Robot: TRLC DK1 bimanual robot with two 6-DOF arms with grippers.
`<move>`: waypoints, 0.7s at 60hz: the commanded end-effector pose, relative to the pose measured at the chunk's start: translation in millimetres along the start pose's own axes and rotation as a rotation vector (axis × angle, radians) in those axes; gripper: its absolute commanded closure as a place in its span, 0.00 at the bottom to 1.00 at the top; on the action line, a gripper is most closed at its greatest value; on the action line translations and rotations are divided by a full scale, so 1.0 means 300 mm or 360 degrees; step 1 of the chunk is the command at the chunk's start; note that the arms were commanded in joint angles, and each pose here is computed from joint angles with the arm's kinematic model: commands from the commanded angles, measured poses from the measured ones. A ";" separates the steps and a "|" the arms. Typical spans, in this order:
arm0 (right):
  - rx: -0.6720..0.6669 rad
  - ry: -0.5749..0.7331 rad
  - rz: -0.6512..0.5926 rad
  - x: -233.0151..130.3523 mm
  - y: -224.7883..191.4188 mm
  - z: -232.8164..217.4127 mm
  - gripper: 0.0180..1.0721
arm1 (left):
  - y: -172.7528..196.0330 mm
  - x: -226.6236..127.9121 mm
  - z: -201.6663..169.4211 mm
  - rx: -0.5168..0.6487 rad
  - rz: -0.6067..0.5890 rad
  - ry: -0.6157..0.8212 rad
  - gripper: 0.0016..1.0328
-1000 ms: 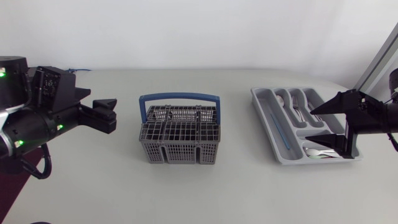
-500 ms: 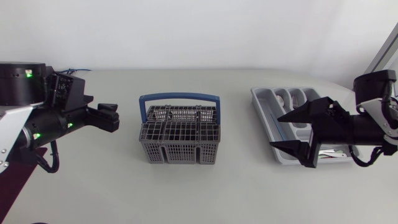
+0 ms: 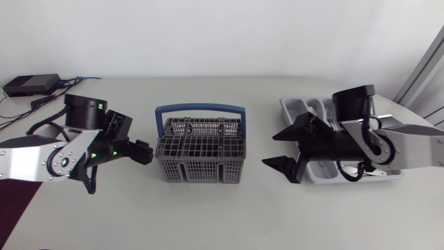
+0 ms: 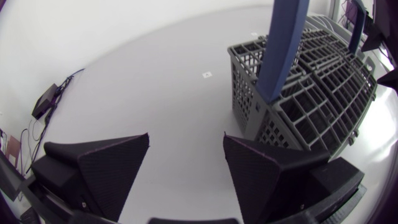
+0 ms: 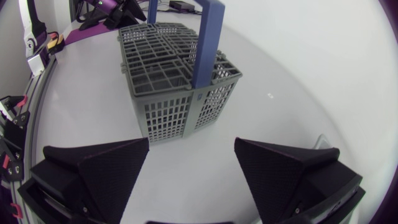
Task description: Unload the cutlery basket into the drawer organizer.
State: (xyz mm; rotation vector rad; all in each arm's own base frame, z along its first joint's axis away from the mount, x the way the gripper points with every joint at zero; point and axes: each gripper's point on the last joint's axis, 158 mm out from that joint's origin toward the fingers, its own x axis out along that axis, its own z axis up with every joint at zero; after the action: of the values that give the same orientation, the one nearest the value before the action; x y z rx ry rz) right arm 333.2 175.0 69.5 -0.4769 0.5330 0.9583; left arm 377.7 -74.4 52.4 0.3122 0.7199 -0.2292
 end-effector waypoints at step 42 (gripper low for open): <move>0.0053 0.0086 -0.0025 0.148 -0.104 -0.011 0.06 | -0.183 0.106 0.092 0.0168 -0.0161 -0.0001 0.04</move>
State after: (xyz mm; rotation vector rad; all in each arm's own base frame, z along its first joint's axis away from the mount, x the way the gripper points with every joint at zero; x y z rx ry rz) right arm 374.2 186.0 44.6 -0.4921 0.5927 0.9307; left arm 394.2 -128.5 39.9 0.3631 0.7339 -0.3412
